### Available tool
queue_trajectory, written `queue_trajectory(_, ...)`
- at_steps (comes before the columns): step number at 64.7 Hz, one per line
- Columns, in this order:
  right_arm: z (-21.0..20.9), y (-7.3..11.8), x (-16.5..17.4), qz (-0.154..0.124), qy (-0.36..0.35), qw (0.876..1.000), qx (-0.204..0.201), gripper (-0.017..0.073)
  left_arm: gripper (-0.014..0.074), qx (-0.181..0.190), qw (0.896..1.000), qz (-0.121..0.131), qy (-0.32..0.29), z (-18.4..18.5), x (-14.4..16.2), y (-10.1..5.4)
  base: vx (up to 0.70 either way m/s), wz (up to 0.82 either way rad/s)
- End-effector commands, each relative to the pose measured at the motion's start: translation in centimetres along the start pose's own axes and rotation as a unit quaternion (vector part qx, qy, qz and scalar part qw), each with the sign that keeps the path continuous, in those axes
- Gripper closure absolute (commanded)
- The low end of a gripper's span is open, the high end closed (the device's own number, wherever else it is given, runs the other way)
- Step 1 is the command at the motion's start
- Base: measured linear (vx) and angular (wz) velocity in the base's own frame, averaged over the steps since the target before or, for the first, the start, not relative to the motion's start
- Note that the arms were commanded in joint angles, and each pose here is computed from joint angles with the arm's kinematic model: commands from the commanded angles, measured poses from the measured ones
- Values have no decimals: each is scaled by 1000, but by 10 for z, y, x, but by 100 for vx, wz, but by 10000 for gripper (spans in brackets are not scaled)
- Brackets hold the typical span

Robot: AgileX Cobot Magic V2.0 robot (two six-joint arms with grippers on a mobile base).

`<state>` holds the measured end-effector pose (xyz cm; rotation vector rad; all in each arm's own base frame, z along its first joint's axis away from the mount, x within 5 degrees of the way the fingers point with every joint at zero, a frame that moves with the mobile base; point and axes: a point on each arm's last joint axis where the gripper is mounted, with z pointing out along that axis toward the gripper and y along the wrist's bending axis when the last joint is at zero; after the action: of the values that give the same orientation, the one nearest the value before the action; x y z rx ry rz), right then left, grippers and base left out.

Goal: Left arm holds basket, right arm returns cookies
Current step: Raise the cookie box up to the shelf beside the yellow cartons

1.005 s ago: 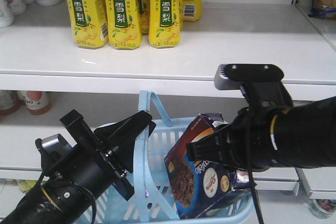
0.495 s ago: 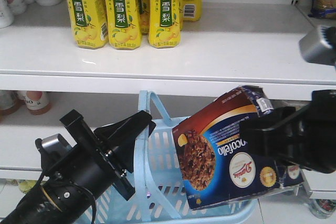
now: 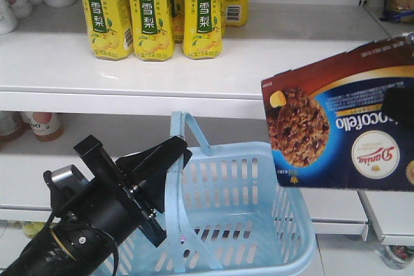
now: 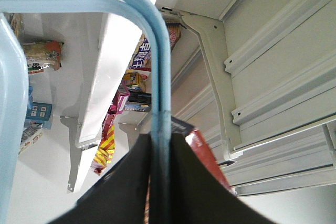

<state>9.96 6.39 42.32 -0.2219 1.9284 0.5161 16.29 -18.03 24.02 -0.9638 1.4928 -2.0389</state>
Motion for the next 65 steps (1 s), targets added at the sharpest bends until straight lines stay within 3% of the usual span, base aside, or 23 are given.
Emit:
queue_trajectory(1, -10, 3, -23, -41, -100, 994, -15, 566, 596, 168, 986, -8, 23, -1, 7, -40, 0, 0)
queue_trajectory(15, -12, 2, -35, -121, -167, 978, 12, 566, 596, 168, 986, -8, 23, -1, 7, -40, 0, 0)
queue_trajectory(27, -13, 0, -38, -153, -180, 971, 28, 566, 596, 168, 986, -8, 23, -1, 7, -40, 0, 0)
queue_trajectory(47, -13, -7, -44, -161, -203, 965, 44, 564, 596, 168, 986, -8, 23, -1, 7, -40, 0, 0)
queue_trajectory(65, 0, -20, -54, -135, -225, 962, 73, 564, 596, 168, 986, -8, 23, -1, 7, -40, 0, 0)
